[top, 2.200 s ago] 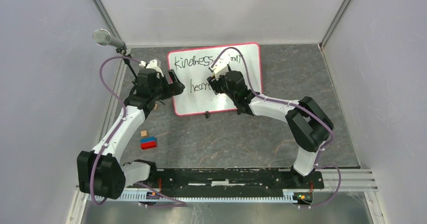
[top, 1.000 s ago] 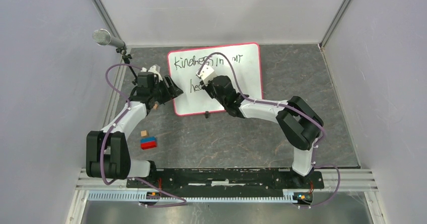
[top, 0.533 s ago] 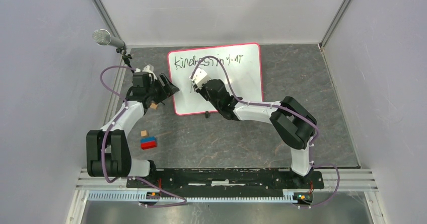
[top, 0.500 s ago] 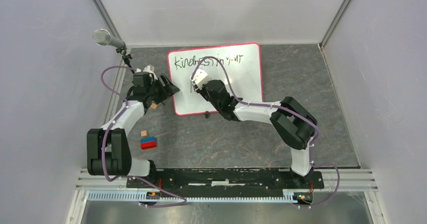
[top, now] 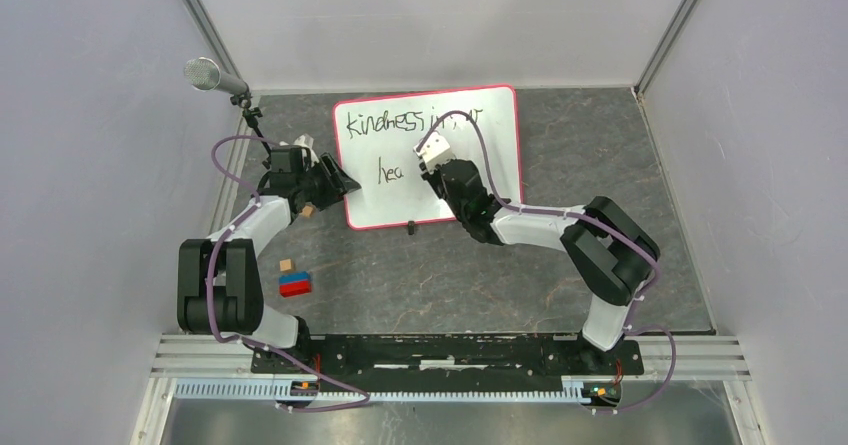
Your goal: Erase the whiteboard
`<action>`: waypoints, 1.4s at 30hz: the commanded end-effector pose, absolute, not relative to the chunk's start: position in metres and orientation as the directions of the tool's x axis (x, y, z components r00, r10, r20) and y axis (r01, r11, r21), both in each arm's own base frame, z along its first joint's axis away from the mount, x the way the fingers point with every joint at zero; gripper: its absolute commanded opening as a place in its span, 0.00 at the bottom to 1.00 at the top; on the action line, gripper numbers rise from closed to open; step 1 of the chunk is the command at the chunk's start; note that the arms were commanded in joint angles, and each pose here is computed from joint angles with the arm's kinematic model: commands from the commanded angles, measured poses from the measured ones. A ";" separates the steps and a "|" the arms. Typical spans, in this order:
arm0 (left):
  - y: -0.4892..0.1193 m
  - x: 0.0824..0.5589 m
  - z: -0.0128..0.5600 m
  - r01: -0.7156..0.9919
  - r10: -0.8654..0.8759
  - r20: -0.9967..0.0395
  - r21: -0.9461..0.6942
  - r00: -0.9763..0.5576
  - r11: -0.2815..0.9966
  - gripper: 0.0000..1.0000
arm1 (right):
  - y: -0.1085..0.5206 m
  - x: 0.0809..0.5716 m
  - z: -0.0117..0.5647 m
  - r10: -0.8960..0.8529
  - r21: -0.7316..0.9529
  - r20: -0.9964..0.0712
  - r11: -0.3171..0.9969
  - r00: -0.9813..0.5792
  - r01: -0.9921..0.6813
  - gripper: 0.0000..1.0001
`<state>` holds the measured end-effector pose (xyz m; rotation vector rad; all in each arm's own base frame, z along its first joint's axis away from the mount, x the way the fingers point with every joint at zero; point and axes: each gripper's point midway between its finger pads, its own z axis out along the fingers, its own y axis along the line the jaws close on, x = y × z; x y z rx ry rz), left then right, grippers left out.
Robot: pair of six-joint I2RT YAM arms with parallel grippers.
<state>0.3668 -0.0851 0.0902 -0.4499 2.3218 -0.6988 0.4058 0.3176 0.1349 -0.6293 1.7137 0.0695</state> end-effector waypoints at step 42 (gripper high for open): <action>-0.092 0.371 0.108 -0.098 -0.490 -0.543 -0.596 -0.682 0.797 0.50 | 0.312 0.415 0.149 -0.378 -0.321 -0.919 0.880 -0.109 -0.351 0.19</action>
